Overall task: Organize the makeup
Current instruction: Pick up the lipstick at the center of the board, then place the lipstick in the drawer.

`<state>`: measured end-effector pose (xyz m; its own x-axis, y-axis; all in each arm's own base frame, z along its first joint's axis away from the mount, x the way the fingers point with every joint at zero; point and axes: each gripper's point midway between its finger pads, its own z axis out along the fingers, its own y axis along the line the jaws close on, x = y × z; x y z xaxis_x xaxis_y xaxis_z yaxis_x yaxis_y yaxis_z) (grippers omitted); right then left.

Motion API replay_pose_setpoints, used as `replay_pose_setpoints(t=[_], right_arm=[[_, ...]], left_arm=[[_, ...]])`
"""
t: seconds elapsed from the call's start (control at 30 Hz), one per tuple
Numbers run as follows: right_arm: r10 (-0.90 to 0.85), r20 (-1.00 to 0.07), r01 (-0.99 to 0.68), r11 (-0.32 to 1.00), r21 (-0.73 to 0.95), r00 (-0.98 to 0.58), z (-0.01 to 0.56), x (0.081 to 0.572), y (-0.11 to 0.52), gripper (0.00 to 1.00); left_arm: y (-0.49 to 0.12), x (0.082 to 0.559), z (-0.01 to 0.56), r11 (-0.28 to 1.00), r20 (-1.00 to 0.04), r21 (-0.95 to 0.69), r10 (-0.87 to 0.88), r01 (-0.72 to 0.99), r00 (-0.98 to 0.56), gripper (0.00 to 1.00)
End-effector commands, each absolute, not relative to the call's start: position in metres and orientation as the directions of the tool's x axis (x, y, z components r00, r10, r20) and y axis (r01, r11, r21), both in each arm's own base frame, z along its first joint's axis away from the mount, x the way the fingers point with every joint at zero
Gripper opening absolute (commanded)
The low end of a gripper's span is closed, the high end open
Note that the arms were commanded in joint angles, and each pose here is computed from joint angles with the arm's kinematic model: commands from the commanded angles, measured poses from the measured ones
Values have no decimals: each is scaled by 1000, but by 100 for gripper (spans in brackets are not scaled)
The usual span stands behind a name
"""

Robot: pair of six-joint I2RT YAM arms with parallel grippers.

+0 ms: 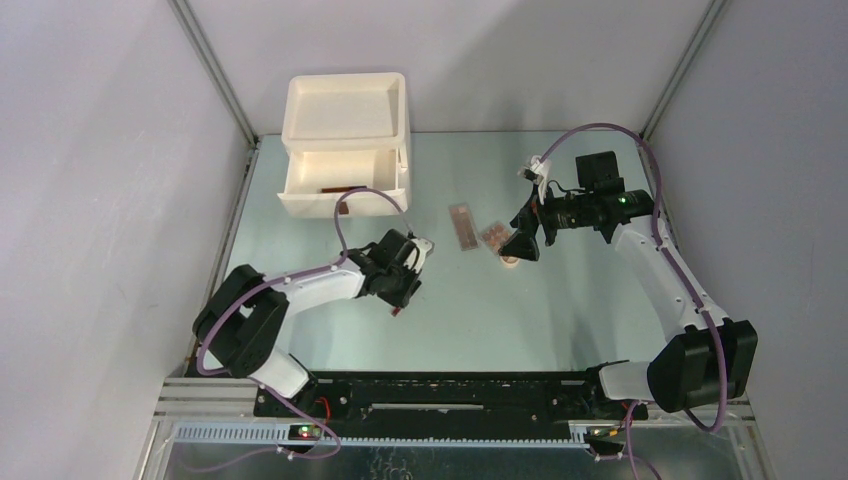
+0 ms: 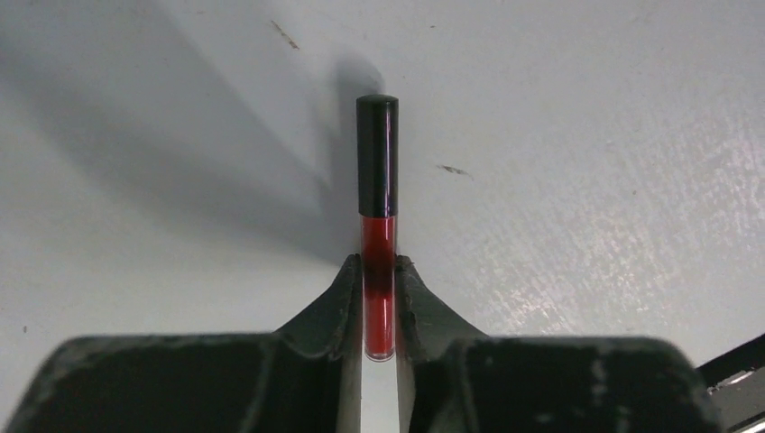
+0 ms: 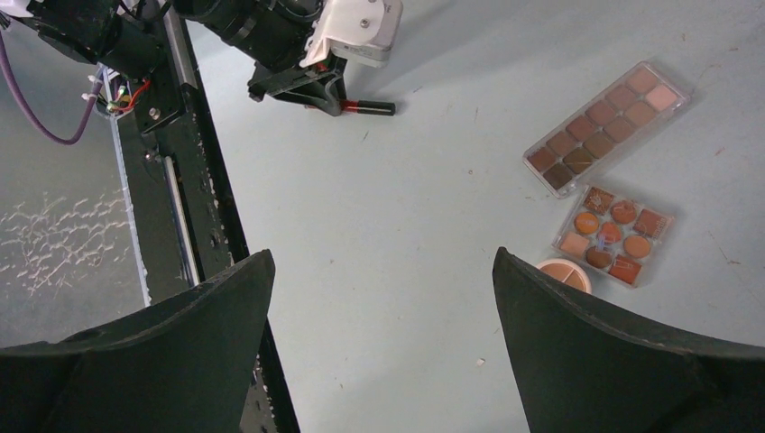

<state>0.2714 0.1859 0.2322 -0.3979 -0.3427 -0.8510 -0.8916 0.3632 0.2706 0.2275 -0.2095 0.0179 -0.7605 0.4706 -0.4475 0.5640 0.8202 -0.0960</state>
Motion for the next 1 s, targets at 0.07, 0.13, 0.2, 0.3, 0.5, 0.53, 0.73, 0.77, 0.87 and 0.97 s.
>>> replay_pose_setpoints(t=[0.07, 0.13, 0.2, 0.3, 0.5, 0.53, 0.73, 0.77, 0.87, 0.97], right_arm=[[-341, -868, -906, 352, 238, -360, 239, 269, 184, 100], [-340, -872, -908, 351, 230, -353, 242, 268, 184, 100], [-338, -875, -909, 351, 224, -346, 244, 267, 184, 100], [-332, -881, -912, 348, 218, -338, 248, 265, 184, 100], [-316, -895, -913, 358, 195, -315, 260, 262, 183, 99], [-314, -896, -912, 361, 194, -315, 261, 262, 183, 99], [-302, -907, -914, 365, 176, -295, 270, 259, 183, 99], [-300, -909, -915, 364, 172, -290, 271, 258, 183, 99], [-299, -912, -918, 360, 166, -282, 273, 256, 183, 99], [-296, -912, -919, 356, 171, -284, 274, 255, 184, 99]], left_arm=[[-238, 235, 65, 720, -576, -131, 504, 681, -644, 11], [-245, 233, 82, 664, -605, -136, 532, 736, -592, 9], [-247, 228, 96, 589, -617, -105, 594, 801, -517, 7], [-244, 228, 120, 511, -630, -33, 657, 859, -415, 1], [-222, 246, 186, 452, -664, 207, 716, 868, -214, 0], [-218, 249, 200, 452, -671, 249, 718, 857, -184, 0], [-185, 273, 281, 443, -638, 513, 770, 736, -19, 0], [-179, 278, 291, 445, -628, 548, 779, 709, -4, 0], [-164, 290, 313, 413, -573, 644, 818, 644, 48, 0], [-150, 302, 329, 371, -512, 717, 855, 591, 85, 0]])
